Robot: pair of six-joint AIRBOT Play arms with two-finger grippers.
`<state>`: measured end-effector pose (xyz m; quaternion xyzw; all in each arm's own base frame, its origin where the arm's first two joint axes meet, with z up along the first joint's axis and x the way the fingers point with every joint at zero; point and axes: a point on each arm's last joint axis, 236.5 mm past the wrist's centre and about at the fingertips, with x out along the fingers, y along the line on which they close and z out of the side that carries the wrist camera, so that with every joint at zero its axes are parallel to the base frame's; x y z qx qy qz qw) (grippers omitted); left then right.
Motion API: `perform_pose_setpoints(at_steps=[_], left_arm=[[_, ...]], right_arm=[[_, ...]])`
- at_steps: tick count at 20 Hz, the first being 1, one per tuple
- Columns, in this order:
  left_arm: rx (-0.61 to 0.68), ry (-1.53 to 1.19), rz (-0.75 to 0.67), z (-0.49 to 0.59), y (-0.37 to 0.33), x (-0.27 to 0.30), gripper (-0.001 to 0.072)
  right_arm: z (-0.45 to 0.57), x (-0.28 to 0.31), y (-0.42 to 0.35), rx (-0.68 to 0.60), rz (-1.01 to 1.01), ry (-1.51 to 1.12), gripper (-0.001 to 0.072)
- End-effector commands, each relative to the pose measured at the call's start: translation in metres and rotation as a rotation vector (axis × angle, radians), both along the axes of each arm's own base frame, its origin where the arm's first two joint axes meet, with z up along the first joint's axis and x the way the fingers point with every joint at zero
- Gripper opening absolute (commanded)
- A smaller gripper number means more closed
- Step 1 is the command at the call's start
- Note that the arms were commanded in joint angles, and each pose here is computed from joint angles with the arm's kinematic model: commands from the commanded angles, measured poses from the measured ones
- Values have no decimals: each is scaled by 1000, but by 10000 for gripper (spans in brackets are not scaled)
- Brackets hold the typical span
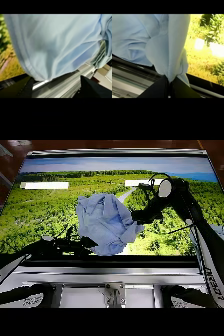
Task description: Fold the shirts.
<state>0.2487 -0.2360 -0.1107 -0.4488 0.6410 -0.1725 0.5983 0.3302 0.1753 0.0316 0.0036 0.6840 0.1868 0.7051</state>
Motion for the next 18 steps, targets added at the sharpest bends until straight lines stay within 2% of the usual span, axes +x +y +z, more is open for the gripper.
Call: perform_pose_setpoints(at_steps=[1, 4, 8, 11, 13, 15, 18], left_arm=[[-18, -21, 58, 1, -15, 21, 439], [-18, -53, 37, 5, -28, 29, 39], [-42, -261, -31, 49, -36, 47, 35], [-69, -589, 44, 159, -26, 81, 34], [-67, -874, 174, 265, 6, 98, 34], [-62, -1164, 367, 385, 59, 94, 34], [-76, -1531, 628, 541, 133, 31, 34]], right_arm=[[0, 0, 1, 1, -4, 0, 76], [0, 1, 0, 1, -4, -2, 76], [1, 1, 1, 4, -16, -2, 76], [30, 12, 15, 89, -36, -102, 75], [83, 33, 23, 165, -57, -290, 76], [166, 51, 23, 253, -85, -556, 75], [322, 39, 8, 425, -142, -1010, 75]])
